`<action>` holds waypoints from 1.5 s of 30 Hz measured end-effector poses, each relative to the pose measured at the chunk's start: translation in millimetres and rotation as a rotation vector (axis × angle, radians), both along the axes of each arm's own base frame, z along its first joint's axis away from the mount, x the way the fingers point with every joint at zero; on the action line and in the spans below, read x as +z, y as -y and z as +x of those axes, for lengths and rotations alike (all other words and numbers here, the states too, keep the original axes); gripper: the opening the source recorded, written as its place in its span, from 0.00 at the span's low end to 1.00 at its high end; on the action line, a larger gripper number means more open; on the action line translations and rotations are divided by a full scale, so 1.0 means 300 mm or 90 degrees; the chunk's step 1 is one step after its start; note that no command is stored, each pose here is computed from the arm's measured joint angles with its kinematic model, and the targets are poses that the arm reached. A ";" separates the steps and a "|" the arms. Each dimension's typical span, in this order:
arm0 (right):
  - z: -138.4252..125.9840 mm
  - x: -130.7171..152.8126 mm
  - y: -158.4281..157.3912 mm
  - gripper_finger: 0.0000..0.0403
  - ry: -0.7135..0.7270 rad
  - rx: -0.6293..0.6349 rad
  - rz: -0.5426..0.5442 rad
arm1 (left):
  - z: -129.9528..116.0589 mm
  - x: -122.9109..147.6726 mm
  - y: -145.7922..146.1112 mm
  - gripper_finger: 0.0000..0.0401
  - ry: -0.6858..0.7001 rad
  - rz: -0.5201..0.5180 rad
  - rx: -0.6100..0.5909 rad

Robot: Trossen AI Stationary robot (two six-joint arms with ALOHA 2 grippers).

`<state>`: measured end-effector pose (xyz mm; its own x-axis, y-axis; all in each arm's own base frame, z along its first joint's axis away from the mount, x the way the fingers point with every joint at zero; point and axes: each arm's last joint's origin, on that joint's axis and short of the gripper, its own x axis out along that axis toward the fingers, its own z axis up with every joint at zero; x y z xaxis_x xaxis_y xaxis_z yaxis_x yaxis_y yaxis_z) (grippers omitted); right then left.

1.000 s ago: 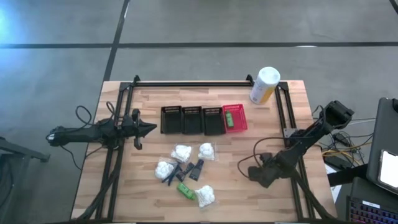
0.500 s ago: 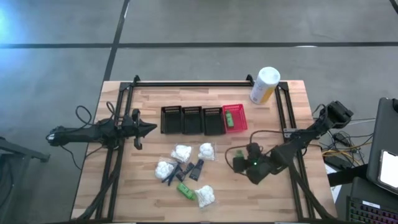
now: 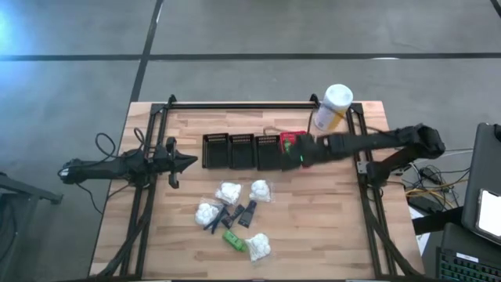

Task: Pick & Place Travel size toiletries
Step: Put the green shampoo into the red bin, then put the blue razor into the left black bin

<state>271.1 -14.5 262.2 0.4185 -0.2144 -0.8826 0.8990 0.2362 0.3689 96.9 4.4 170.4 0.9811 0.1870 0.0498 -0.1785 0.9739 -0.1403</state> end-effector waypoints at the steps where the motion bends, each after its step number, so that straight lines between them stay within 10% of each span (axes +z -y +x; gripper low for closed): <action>1: 0.003 0.001 0.037 0.34 -0.005 0.003 0.002 | 0.000 0.000 0.000 0.03 0.000 0.000 0.000; 22: 0.032 -0.219 0.282 0.54 -0.263 -0.006 0.025 | 0.001 -0.001 0.000 0.03 -0.003 0.000 0.000; 45: 0.060 -0.103 -0.036 0.83 -0.143 0.202 0.003 | 0.001 -0.001 0.000 0.03 -0.003 0.000 0.000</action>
<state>289.0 -3.7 231.2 0.2589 -0.1004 -0.9607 0.8399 0.5145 0.1726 97.2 4.4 170.2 0.9813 0.1870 0.0458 -0.1791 0.9739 -0.1395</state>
